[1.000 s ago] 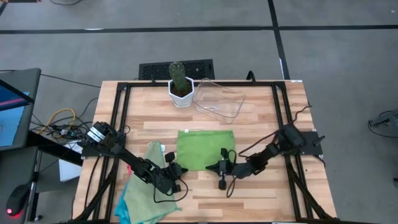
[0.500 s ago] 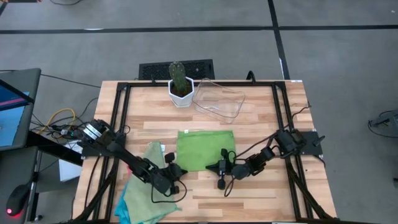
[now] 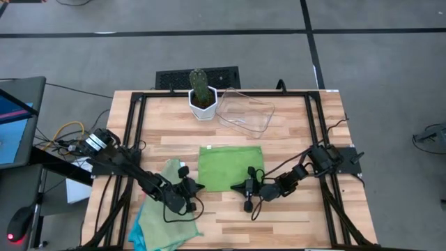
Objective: Fold microfiber towels
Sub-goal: Fold the green towel
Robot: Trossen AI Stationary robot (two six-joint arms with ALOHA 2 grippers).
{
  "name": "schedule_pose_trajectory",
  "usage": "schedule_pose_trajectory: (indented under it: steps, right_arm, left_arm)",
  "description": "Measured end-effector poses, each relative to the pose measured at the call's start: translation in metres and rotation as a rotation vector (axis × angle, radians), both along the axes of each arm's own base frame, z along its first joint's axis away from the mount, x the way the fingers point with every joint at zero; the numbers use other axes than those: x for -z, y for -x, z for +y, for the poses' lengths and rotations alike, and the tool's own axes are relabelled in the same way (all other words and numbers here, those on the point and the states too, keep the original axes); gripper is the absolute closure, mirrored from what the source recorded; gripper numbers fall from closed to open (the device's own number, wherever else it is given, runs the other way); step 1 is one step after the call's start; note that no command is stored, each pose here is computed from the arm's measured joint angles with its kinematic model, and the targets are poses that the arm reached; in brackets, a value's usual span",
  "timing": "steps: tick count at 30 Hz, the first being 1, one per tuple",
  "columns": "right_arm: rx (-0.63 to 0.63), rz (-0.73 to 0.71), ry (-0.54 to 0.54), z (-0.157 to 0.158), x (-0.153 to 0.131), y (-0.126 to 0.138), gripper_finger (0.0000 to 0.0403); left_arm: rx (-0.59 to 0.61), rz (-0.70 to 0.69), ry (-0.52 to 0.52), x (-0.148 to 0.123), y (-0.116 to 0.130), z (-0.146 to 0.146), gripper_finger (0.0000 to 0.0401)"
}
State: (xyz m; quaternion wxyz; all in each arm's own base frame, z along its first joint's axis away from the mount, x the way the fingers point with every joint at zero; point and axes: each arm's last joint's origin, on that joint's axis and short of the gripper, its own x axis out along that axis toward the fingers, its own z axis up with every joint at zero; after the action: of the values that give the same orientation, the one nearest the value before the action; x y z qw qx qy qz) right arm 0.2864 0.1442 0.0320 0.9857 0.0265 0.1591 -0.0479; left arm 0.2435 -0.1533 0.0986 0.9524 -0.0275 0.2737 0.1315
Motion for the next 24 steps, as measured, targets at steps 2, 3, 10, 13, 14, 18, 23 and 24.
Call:
schedule_pose_trajectory:
  steps: [2, 3, 10, 13, 14, 18, 23, 24]
  right_arm:
    - [0.0, 0.001, 0.001, 0.0, 0.0, 0.0, 0.0393]
    - [0.0, 0.002, 0.001, 0.0, 0.0, 0.0, 0.0392]
    - [0.005, 0.001, 0.002, -0.002, 0.0, -0.001, 0.039]
    - [-0.005, -0.023, 0.003, -0.001, -0.004, -0.001, 0.0392]
    - [-0.008, -0.029, 0.007, -0.002, -0.007, 0.0, 0.0391]
    - [-0.011, -0.091, 0.019, -0.002, -0.03, 0.004, 0.0388]
    - [-0.029, -0.098, 0.03, -0.004, -0.04, 0.018, 0.0392]
    - [-0.028, -0.104, 0.023, -0.003, -0.042, 0.021, 0.0392]
  left_arm:
    - [-0.015, 0.012, 0.022, 0.009, 0.004, 0.0, 0.0401]
    - [-0.021, 0.023, 0.029, 0.013, 0.006, 0.001, 0.0401]
    - [-0.02, 0.033, 0.045, 0.02, 0.007, -0.004, 0.0401]
    - [-0.019, 0.034, 0.045, 0.02, 0.007, -0.004, 0.0401]
    - [-0.019, 0.035, 0.045, 0.02, 0.007, -0.004, 0.0401]
    - [-0.02, 0.035, 0.051, 0.02, 0.007, -0.004, 0.0401]
    - [-0.019, 0.036, 0.051, 0.02, 0.007, -0.004, 0.0401]
    - [-0.02, 0.036, 0.052, 0.02, 0.007, -0.004, 0.0401]
